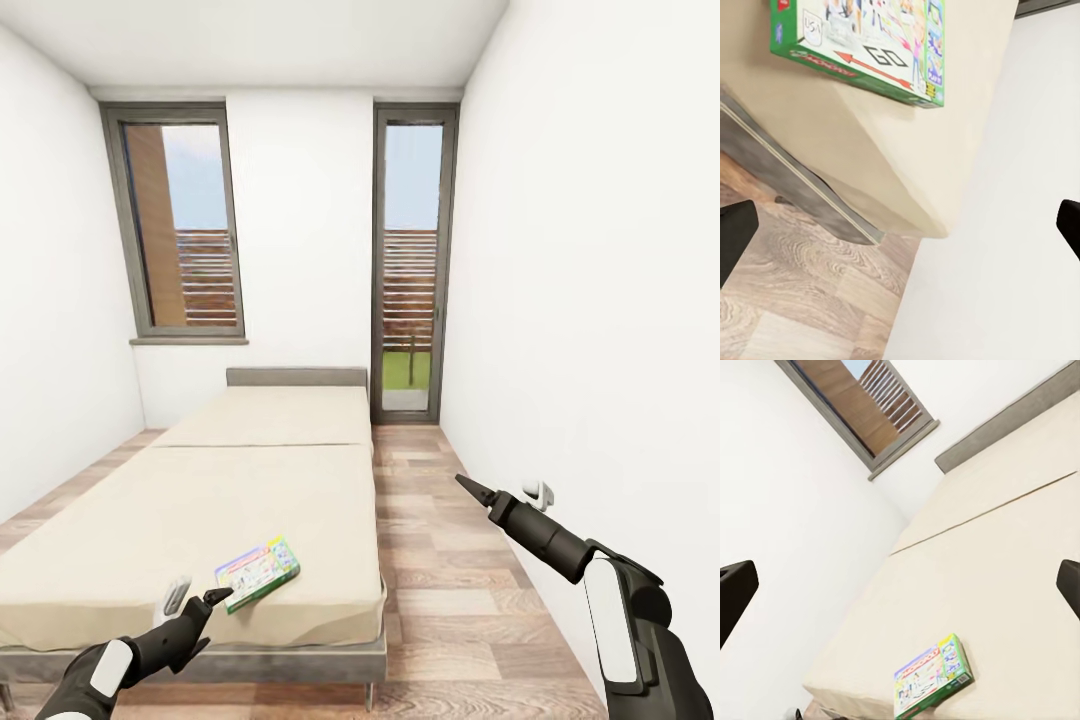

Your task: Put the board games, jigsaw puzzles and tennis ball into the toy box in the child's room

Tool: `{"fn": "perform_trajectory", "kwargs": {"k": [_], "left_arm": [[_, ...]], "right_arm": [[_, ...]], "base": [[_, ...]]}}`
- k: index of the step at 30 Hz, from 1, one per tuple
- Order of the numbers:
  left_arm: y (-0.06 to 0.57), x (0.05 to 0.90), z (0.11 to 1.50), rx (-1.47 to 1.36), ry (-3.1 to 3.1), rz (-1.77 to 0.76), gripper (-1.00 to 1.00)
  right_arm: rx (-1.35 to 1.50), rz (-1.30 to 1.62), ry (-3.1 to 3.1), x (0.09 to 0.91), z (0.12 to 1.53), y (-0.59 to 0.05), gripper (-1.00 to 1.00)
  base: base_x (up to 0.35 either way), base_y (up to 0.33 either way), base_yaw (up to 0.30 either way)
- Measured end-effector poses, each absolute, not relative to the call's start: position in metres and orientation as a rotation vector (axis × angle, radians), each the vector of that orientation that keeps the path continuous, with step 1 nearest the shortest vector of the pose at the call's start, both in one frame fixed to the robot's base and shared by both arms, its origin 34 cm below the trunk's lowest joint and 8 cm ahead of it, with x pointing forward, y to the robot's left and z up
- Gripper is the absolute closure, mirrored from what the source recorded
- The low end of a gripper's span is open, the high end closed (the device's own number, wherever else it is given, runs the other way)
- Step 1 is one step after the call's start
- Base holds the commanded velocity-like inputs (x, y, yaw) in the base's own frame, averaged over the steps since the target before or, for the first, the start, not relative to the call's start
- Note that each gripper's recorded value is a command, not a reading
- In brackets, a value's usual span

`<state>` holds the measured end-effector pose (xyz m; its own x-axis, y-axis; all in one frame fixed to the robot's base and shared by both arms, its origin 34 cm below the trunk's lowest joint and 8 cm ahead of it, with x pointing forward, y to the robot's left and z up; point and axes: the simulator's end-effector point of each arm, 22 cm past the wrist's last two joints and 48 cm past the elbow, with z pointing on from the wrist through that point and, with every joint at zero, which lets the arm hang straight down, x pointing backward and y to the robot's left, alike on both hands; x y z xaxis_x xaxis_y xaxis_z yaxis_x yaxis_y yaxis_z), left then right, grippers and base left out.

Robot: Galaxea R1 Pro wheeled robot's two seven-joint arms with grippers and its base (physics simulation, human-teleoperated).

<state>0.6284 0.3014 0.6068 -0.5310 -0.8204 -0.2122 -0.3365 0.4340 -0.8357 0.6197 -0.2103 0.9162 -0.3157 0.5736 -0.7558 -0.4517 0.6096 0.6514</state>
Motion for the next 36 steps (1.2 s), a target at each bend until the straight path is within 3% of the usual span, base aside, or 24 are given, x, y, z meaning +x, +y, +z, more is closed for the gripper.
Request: {"fn": "perform_trajectory", "kwargs": {"k": [36], "left_arm": [[0.307, 0.614, 0.532, -0.972, 2.064, -1.006, -1.0]], "right_arm": [[0.103, 1.024, 1.59, 0.605, 0.841, -0.21, -1.0]], "base": [[0.0, 0.0, 0.0]]}}
